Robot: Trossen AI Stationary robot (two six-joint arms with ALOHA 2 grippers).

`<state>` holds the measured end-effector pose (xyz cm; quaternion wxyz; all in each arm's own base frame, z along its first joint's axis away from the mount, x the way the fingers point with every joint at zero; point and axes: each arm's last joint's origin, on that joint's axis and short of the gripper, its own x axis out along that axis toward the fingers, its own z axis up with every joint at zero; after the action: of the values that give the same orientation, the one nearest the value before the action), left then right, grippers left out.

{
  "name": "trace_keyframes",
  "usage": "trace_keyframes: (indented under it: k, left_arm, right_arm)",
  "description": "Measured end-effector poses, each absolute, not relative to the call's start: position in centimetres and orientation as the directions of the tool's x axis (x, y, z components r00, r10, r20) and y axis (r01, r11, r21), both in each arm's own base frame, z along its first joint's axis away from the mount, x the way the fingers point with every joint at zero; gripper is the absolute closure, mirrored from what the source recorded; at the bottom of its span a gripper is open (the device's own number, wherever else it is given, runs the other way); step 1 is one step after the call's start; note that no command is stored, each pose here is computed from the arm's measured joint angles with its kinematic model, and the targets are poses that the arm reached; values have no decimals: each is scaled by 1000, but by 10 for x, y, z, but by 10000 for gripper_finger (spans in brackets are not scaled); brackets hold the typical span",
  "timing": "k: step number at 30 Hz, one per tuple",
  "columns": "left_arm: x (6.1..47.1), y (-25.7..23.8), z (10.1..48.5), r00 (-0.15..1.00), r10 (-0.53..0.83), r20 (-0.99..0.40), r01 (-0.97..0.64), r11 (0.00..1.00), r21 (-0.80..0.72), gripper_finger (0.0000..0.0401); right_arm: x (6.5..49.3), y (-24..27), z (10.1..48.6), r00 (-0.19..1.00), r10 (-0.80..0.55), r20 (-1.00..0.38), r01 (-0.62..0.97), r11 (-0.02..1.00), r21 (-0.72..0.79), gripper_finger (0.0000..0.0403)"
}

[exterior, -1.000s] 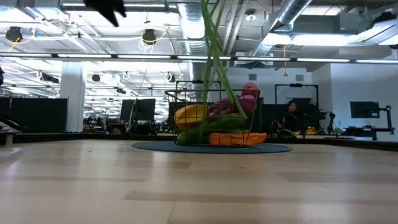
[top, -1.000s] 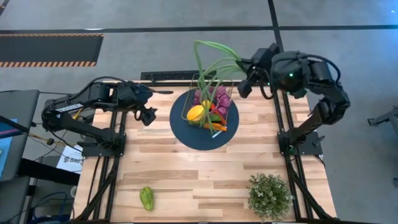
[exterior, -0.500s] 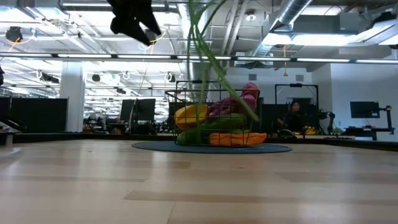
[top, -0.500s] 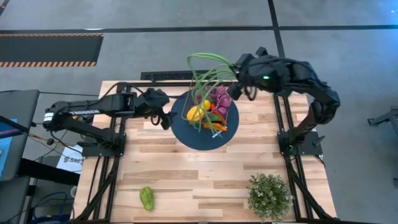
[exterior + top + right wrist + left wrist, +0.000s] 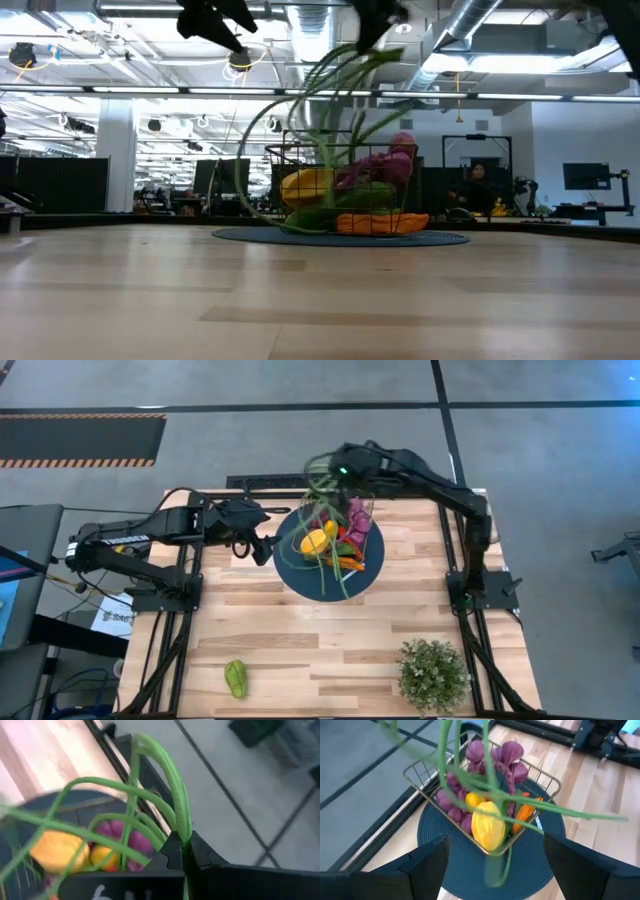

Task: Build produce basket
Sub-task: Put the string beans into the wire basket

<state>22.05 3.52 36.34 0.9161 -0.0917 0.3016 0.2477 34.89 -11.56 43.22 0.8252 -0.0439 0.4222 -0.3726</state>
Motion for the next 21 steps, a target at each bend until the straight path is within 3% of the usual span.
trace_keyframes:
  k: [4, 9, 21]
  left_arm:
    - [215, 35, 362, 675, 396, -622, -509, 861, -5, 97]
    - [210, 34, 363, 663, 395, -635, -505, 863, 10, 97]
    - [207, 34, 361, 636, 415, -650, -490, 868, 75, 97]
  right_arm:
    - [369, -144, 413, 394, -620, -678, 575, 742, -345, 403]
    - [384, -167, 380, 315, -584, -748, 584, 741, -332, 403]
    - [429, -152, 293, 137, -452, -881, 501, 799, -332, 403]
